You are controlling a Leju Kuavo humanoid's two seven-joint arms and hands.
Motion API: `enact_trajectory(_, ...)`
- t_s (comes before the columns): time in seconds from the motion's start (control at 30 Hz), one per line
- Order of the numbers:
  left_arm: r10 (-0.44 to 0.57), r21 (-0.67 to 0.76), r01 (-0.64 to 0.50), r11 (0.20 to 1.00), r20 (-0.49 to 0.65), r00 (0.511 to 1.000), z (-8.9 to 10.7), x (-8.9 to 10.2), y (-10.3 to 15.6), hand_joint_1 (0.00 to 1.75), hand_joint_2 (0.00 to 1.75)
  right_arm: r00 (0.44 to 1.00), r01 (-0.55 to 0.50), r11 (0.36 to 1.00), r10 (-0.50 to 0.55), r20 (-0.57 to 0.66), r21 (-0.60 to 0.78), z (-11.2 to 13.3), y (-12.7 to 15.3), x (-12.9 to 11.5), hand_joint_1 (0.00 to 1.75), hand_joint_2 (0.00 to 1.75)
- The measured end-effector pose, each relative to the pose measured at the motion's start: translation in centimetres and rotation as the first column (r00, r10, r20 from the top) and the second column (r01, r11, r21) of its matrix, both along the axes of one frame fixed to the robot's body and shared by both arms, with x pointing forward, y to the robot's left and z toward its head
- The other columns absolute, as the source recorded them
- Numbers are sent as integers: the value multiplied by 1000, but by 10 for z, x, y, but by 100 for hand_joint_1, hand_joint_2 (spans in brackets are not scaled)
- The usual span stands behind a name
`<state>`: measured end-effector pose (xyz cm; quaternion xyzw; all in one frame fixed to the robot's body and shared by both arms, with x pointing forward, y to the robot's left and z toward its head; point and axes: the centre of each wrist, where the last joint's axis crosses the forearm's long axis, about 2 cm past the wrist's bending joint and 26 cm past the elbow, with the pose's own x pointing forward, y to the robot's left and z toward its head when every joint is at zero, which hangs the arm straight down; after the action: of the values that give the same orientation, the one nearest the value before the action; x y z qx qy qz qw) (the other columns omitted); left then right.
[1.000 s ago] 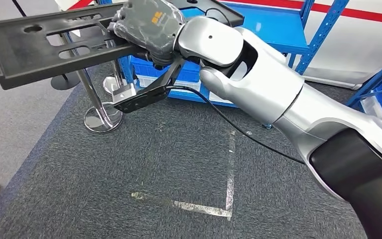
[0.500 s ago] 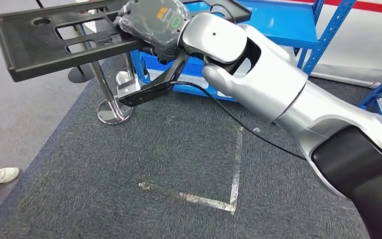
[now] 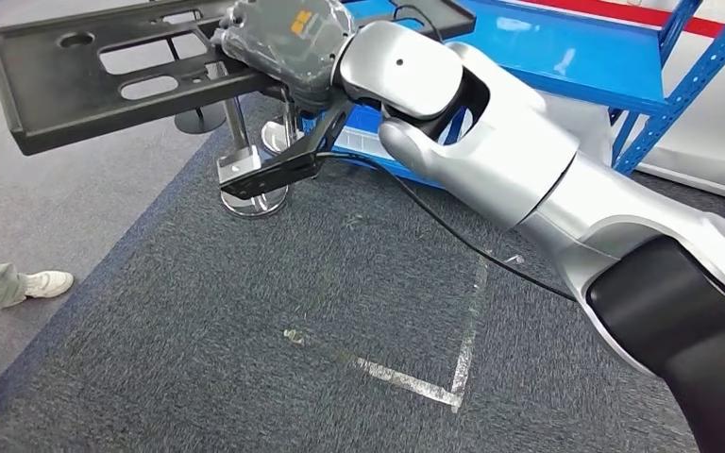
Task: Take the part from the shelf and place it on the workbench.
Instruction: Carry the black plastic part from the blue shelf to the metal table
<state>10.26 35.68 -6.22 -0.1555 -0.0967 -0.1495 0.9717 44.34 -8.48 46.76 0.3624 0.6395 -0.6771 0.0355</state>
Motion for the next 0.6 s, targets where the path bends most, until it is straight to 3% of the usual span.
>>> enact_trajectory(0.23,-6,1,6,1000,3,1000,0,0,0,0,175,1000,25,1000,-25,-10,-14,-6,-3,5,175,175)
enact_trajectory(0.6,-19,17,19,1000,-4,1000,0,-2,4,0,175,987,162,986,-162,9,-31,10,-21,22,175,175)
